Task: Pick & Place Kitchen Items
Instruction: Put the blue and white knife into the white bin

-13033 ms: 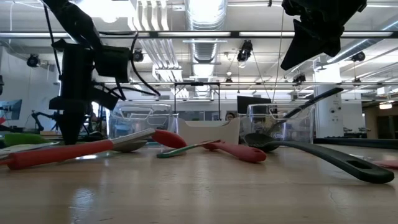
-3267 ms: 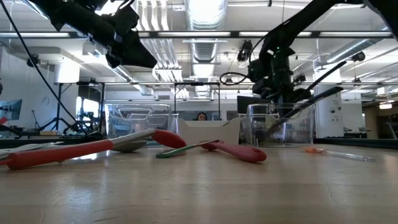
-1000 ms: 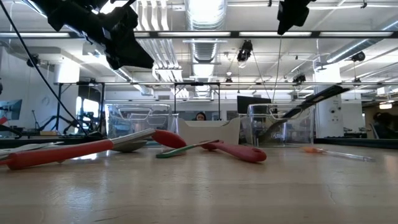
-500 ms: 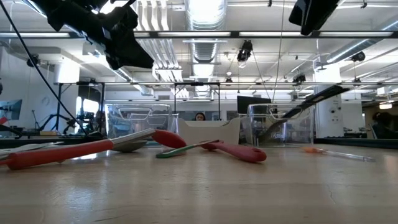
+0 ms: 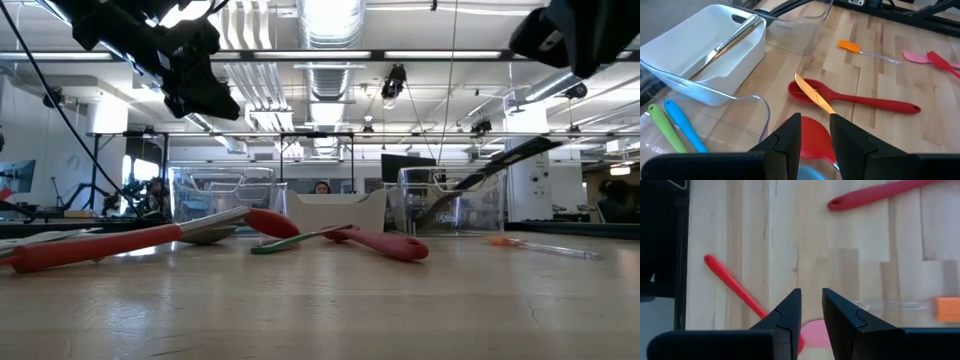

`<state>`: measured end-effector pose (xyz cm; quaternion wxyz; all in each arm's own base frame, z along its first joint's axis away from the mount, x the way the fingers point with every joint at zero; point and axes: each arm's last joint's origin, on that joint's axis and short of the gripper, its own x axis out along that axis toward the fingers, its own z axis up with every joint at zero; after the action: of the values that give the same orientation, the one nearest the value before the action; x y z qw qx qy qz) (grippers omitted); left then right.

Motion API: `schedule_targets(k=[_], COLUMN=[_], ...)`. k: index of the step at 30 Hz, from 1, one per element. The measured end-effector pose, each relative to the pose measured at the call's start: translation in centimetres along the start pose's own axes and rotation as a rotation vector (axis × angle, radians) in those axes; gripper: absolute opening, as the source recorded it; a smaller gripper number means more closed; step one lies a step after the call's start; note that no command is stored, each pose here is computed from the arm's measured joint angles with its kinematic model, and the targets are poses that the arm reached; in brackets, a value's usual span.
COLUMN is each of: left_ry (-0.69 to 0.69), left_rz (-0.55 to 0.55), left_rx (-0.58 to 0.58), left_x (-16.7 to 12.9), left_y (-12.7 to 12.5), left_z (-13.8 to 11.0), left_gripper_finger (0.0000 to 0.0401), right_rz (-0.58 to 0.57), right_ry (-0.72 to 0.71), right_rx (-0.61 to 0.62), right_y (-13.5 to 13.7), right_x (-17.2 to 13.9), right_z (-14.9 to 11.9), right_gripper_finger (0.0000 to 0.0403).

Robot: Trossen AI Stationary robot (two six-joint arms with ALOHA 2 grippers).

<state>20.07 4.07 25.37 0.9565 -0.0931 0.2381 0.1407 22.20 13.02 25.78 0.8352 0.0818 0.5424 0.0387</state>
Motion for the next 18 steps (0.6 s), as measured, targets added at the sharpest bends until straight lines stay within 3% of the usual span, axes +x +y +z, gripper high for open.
schedule_targets(k=[9, 18], left_ry=[0.092, 0.276], left_rz=[0.016, 0.083], left_rx=[-0.011, -0.207], left_x=[0.0, -0.4], left_y=[0.1, 0.5], left_z=[-0.9, -2.7], left_gripper_finger=[0.0106, 0.0106], right_rz=[0.042, 0.015], right_ry=[0.002, -0.145], right_rx=[0.065, -0.022], right_y=[1.4, 1.6], right_x=[1.5, 2.1], right_z=[-2.1, -1.6], right_gripper_finger=[0.0071, 0.0063])
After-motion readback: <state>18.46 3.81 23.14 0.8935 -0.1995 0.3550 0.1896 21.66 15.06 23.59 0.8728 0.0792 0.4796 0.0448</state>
